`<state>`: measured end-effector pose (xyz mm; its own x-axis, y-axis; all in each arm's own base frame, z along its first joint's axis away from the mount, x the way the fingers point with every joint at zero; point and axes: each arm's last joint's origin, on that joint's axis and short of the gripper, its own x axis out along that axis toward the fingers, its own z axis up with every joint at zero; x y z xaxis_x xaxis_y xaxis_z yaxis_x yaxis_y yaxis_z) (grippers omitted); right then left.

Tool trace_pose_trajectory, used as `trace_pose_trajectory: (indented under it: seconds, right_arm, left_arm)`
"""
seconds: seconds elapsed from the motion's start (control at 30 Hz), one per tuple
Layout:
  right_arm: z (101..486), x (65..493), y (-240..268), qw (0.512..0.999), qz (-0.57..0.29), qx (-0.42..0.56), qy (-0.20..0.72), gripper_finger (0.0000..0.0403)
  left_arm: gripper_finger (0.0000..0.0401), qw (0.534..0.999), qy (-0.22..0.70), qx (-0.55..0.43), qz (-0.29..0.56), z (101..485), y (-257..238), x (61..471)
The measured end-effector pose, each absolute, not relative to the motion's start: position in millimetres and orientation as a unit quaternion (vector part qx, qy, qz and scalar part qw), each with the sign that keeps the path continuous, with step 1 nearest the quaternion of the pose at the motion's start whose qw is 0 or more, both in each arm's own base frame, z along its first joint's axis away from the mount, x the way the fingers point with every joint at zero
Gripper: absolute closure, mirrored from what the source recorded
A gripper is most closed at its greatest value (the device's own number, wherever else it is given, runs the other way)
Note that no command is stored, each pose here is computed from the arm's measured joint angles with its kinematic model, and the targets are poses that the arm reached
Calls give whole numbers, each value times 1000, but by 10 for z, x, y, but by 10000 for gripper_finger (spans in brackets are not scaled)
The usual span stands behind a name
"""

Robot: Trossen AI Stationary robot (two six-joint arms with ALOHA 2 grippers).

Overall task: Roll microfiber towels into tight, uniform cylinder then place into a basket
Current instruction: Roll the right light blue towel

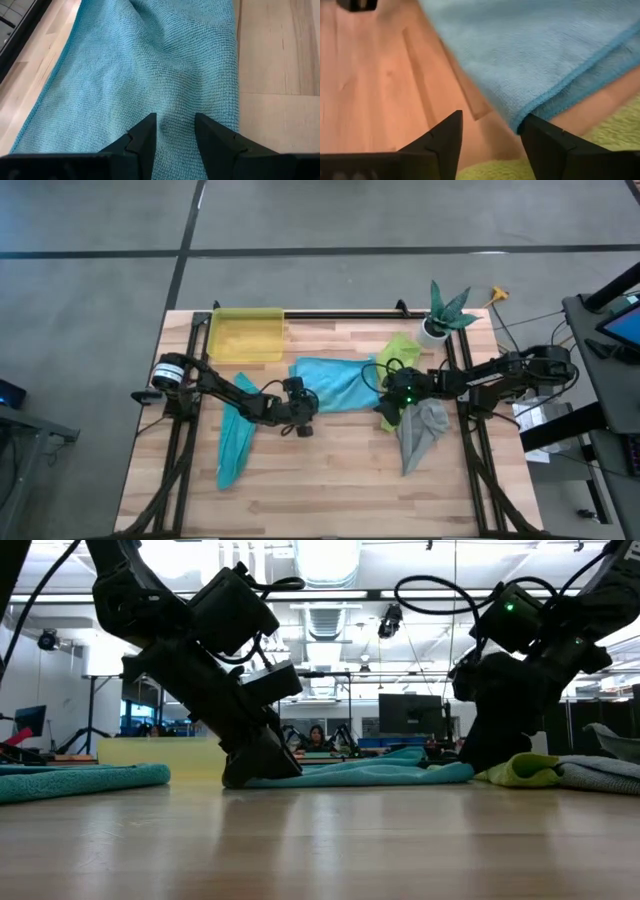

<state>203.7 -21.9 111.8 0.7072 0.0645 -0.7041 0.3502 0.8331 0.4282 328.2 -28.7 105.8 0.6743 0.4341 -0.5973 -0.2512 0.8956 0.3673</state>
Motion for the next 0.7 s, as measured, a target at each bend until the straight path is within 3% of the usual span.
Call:
trace_pose_trajectory:
  seconds: [0.43,0.7]
  right_arm:
    - [1117,2048,-1,890,-25,236,389,308]
    - [1122,2034,173,883,75,223,407,321]
  left_arm:
    - [280,906,357,128,189,1057,-287,3281]
    - [280,891,385,141,195,1024,-277,3236]
